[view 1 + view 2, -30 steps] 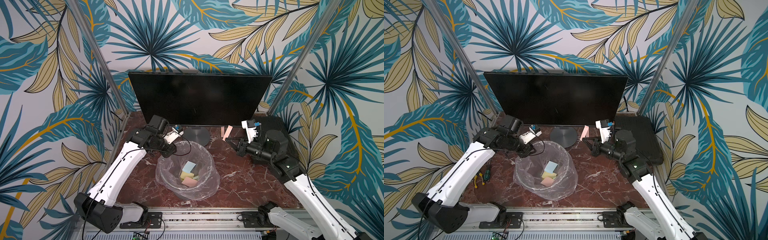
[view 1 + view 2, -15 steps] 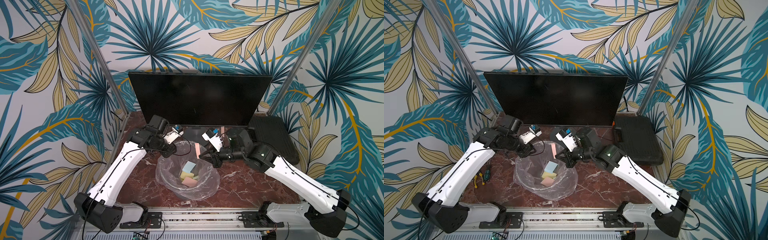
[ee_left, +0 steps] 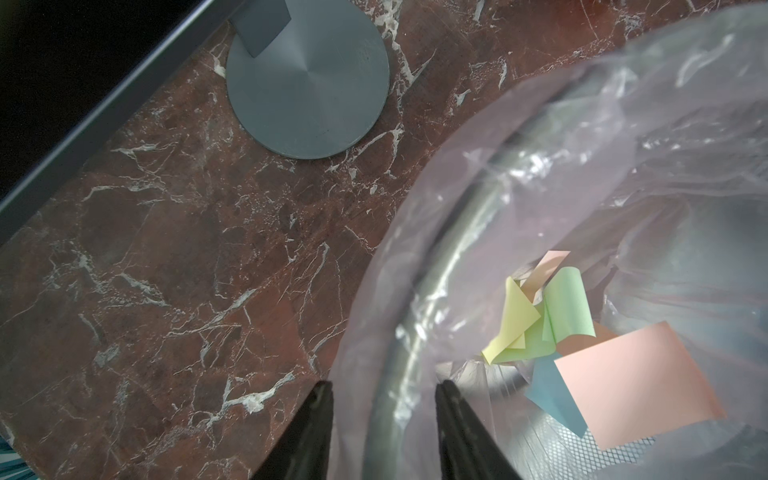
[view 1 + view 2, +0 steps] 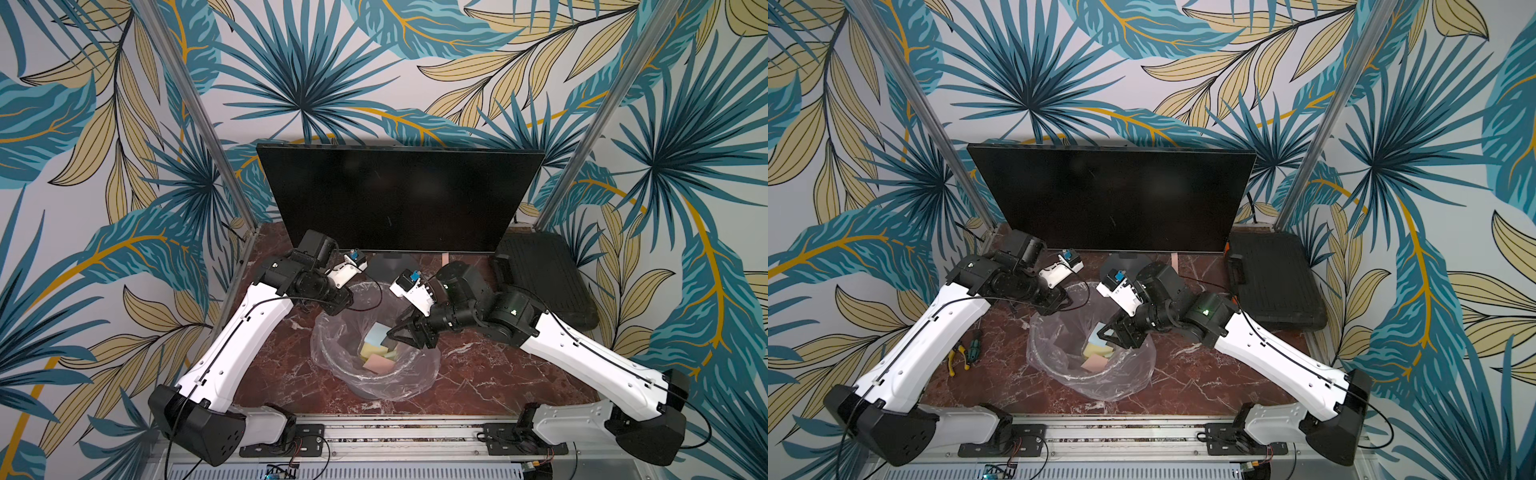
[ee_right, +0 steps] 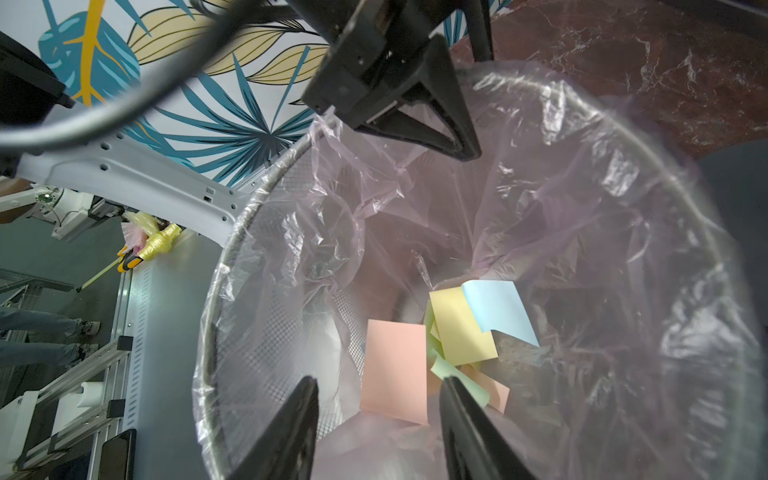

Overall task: Remove the sticky note from the monitor
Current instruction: Place the sticky note in the trash bin, then tear off the sticky note from the monitor.

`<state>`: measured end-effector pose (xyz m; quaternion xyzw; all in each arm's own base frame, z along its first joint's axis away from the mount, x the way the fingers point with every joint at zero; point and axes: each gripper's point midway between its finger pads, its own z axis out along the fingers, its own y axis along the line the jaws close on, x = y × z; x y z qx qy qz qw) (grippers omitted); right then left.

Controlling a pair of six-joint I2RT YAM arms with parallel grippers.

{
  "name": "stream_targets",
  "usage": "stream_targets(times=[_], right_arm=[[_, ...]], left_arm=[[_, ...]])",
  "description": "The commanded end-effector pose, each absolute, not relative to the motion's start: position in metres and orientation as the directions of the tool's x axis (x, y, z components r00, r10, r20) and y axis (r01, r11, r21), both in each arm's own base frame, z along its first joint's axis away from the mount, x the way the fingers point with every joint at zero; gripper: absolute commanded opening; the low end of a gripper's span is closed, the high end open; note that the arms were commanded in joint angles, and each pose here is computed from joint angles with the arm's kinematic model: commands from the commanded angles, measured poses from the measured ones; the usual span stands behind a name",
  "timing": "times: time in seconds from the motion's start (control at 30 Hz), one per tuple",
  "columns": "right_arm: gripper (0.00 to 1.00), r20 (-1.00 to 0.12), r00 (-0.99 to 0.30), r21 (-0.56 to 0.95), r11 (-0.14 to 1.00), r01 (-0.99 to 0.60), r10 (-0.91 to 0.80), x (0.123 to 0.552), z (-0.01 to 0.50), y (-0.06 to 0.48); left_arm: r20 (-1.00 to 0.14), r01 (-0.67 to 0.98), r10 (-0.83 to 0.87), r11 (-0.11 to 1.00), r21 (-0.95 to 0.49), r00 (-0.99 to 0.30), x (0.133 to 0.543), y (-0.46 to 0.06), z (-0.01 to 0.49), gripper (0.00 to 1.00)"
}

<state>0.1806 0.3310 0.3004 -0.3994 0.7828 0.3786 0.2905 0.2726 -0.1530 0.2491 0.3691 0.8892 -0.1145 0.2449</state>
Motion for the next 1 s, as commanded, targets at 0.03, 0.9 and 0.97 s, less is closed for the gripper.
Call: stream_targets(times=[0.03, 0.9, 0.97], right_arm=[[0.52, -0.834, -0.459, 0.329, 0.394, -0.859, -0.306, 0.184, 0.337, 0.329], [0.86, -0.899, -0.436, 0.025, 0.987, -0.158, -0.047, 0.349, 0.24, 0.158], [0.95, -0.887, -0.455, -0.034, 0.994, -0.102, -0.077, 0.362, 0.227, 0.153]], left_arm=[[-0.524, 0.711, 0.594, 0.703, -0.031, -0.611, 0.273, -0.155, 0.249, 0.44], [-0.524, 0.709, 0.592, 0.705, -0.031, -0.612, 0.274, -0.155, 0.25, 0.44], [-0.523, 0.71, 0.593, 0.704, -0.032, -0.612, 0.274, -0.155, 0.25, 0.44]])
